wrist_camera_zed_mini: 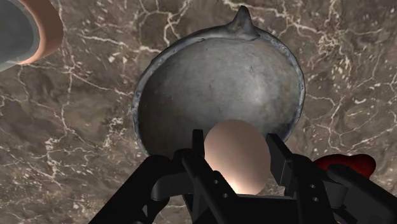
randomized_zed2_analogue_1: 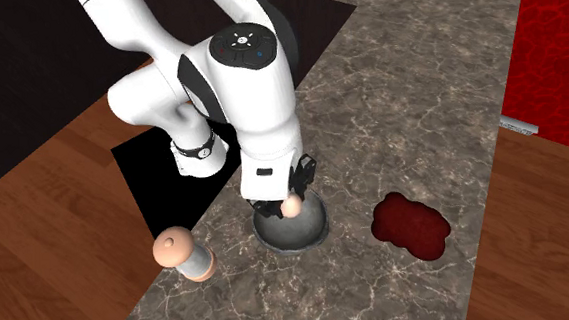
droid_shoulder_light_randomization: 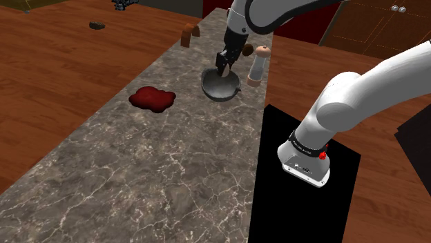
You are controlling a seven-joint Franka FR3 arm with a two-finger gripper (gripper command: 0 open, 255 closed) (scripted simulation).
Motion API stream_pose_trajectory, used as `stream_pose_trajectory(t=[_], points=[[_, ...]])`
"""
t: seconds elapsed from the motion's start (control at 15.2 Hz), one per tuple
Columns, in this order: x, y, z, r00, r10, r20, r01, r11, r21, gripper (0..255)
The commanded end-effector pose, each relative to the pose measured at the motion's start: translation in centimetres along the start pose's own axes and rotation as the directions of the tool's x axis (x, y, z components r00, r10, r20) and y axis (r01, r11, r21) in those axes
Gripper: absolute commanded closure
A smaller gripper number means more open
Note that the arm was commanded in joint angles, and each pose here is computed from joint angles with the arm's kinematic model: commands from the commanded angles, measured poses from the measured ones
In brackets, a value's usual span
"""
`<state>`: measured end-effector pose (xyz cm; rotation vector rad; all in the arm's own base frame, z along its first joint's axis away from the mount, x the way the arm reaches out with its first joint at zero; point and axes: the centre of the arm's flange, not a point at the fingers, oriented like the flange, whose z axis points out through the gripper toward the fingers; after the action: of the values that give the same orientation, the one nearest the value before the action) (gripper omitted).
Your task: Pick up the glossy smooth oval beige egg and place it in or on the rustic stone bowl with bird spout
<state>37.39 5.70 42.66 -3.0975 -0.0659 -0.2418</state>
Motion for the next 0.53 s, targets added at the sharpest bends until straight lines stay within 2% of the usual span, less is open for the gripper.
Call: stream_pose_trajectory(t=[0.0, 0.13, 0.2, 0.46], points=[[-0.01, 0.00, 0.01, 1.000, 0.000, 0.000, 0.000, 1.000, 0.000, 255], [-0.01, 0.00, 0.01, 1.000, 0.000, 0.000, 0.000, 1.000, 0.000, 255], [-0.01, 0.00, 0.01, 1.000, 0.000, 0.000, 0.000, 1.000, 0.000, 0], [-0.01, 0.00, 0.01, 1.000, 0.000, 0.000, 0.000, 1.000, 0.000, 0]])
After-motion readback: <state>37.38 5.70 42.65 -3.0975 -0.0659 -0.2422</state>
